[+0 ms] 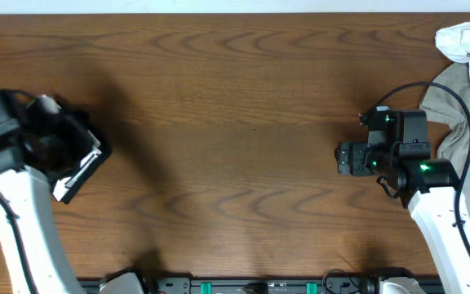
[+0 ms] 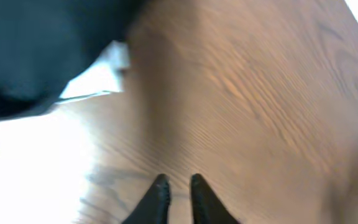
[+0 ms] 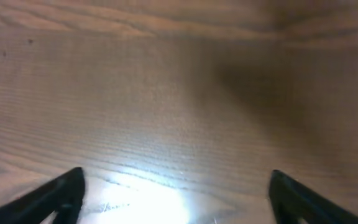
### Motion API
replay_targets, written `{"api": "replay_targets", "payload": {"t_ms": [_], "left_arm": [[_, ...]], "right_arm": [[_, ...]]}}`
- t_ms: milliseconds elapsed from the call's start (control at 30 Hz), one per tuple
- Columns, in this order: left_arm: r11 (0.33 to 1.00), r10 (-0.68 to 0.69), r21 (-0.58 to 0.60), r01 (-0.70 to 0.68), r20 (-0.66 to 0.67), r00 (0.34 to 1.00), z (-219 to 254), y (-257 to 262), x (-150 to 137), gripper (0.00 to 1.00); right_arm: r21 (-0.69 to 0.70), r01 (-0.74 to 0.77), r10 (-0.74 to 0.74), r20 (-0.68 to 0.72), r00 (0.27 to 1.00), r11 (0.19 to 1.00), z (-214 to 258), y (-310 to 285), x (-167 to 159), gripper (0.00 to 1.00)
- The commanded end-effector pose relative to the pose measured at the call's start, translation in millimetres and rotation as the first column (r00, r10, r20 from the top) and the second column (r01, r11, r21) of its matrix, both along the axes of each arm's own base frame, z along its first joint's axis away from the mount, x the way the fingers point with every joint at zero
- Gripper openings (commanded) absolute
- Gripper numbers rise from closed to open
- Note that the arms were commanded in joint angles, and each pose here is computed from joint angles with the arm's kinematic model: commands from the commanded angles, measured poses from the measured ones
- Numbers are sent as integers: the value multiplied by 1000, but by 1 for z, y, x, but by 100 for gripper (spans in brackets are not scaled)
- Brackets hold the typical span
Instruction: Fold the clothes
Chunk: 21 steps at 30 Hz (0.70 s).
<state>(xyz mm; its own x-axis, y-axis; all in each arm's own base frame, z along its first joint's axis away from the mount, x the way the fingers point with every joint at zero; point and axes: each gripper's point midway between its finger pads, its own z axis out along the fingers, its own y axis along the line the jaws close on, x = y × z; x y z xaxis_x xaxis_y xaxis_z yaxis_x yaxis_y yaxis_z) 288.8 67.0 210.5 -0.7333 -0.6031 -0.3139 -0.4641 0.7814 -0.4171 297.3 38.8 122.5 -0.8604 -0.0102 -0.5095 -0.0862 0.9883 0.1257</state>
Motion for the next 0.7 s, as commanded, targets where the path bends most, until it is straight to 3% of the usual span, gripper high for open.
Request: {"api": "replay_targets", "payload": {"t_ms": [0, 133, 267, 433, 667], "left_arm": [[977, -208, 63, 205, 45, 977, 11, -37, 1, 25], [917, -374, 160, 365, 26, 927, 12, -68, -1, 42], [870, -430, 258, 421, -22, 903, 7, -80, 2, 100], [839, -454, 297, 456, -77, 887, -3, -87, 5, 98], [819, -481, 233, 525, -222, 848, -18, -86, -31, 98]], "right_arm": [[64, -47, 45, 35, 998, 997, 8, 12, 7, 99], [109, -90, 75, 138, 988, 990, 25, 22, 25, 99], [77, -16, -1, 225, 974, 997, 46, 10, 46, 99], [35, 56, -63, 239, 969, 998, 66, -7, 51, 99], [50, 155, -159, 100, 982, 987, 67, -16, 13, 99]]}}
